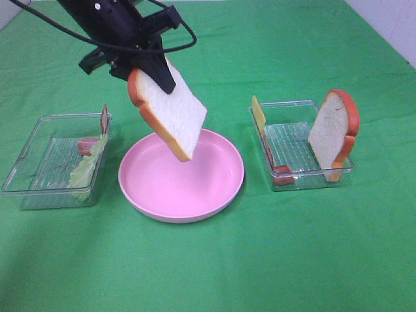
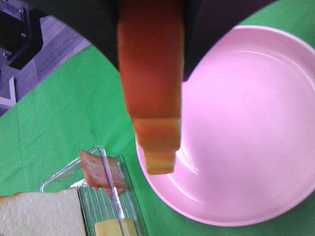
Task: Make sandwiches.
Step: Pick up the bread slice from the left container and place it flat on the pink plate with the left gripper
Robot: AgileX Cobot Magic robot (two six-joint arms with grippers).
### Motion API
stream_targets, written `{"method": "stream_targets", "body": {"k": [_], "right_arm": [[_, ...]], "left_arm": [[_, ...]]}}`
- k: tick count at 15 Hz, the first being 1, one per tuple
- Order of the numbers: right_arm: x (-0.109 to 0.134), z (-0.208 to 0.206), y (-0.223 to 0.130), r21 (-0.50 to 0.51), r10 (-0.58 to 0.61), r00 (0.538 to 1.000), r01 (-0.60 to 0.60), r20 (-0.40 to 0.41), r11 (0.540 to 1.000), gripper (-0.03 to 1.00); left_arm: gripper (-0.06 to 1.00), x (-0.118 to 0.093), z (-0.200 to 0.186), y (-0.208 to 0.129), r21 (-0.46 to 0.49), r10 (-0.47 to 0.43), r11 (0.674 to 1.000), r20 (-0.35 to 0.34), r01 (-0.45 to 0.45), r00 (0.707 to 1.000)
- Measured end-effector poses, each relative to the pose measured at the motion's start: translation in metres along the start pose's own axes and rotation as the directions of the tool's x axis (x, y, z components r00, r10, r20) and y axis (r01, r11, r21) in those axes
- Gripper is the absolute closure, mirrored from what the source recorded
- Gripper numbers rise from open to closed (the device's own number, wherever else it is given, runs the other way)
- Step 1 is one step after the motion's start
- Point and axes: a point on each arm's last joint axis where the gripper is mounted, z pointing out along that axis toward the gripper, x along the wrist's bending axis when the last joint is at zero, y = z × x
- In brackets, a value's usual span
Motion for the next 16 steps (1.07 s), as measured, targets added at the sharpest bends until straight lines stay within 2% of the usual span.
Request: {"method": "stream_targets", "body": {"k": [1, 3, 6, 10, 16], "right_arm": [[0.000, 0.000, 0.000, 0.000, 0.000, 1.000, 0.000, 0.000, 1.000, 0.05], [0.000, 0.000, 0.000, 0.000, 0.000, 1.000, 0.000, 0.000, 1.000, 0.05], [0.000, 0.000, 0.000, 0.000, 0.000, 1.000, 0.000, 0.000, 1.000, 0.05], [0.000, 0.000, 0.000, 0.000, 0.000, 1.000, 0.000, 0.000, 1.000, 0.05], [0.000, 0.000, 0.000, 0.000, 0.000, 1.000, 0.000, 0.000, 1.000, 0.05]], "left_arm": [[0.72, 0.004, 0.014, -0.002, 0.018, -0.010, 1.000, 0.059, 0.009, 0.998], [0.72, 0.010, 0.029, -0.008, 0.013, -0.033, 0.999, 0.112, 0.032, 0.993], [0.72, 0.029, 0.052, -0.014, -0.038, -0.092, 0.995, 0.086, 0.095, 0.992], [0.72, 0.036, 0.061, -0.007, -0.107, -0.109, 0.987, 0.079, 0.117, 0.991], [0.72, 0.047, 0.082, -0.006, -0.082, -0.160, 0.982, 0.102, 0.169, 0.982]]}}
